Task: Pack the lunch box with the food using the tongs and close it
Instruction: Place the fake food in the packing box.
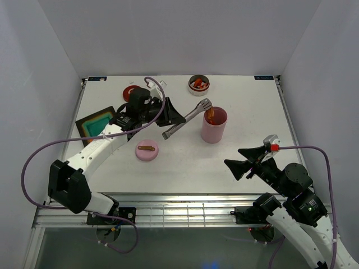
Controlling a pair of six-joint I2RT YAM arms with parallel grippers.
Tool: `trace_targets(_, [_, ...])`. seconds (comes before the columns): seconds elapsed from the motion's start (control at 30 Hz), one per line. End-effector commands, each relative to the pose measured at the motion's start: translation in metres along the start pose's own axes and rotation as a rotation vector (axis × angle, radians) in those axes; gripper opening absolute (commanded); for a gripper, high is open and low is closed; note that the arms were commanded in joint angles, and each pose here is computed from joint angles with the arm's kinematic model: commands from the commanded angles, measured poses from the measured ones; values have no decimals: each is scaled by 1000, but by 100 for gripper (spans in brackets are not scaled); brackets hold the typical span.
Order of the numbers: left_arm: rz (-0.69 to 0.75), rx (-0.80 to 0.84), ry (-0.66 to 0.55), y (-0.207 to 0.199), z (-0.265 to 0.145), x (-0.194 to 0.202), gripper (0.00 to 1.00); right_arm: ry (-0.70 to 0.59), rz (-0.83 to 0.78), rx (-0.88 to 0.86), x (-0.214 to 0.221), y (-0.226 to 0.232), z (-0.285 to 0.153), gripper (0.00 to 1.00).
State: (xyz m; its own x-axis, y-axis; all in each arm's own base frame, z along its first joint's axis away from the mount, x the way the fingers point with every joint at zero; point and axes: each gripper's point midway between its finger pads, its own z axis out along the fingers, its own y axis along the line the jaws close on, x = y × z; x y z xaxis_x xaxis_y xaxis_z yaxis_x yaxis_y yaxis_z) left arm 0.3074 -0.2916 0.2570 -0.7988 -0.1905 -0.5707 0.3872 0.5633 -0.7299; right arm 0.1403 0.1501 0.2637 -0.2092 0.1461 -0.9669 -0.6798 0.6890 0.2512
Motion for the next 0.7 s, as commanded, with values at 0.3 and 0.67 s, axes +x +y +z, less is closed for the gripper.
trace_targets(0.3, [79,68,-35,-11,31,-3,0,-53,-11,27,-18,-2,-7,83])
trace_targets(0.67, [89,64,-47,-14,30,-1,40,-46,-18,31,-14,-3,-6,83])
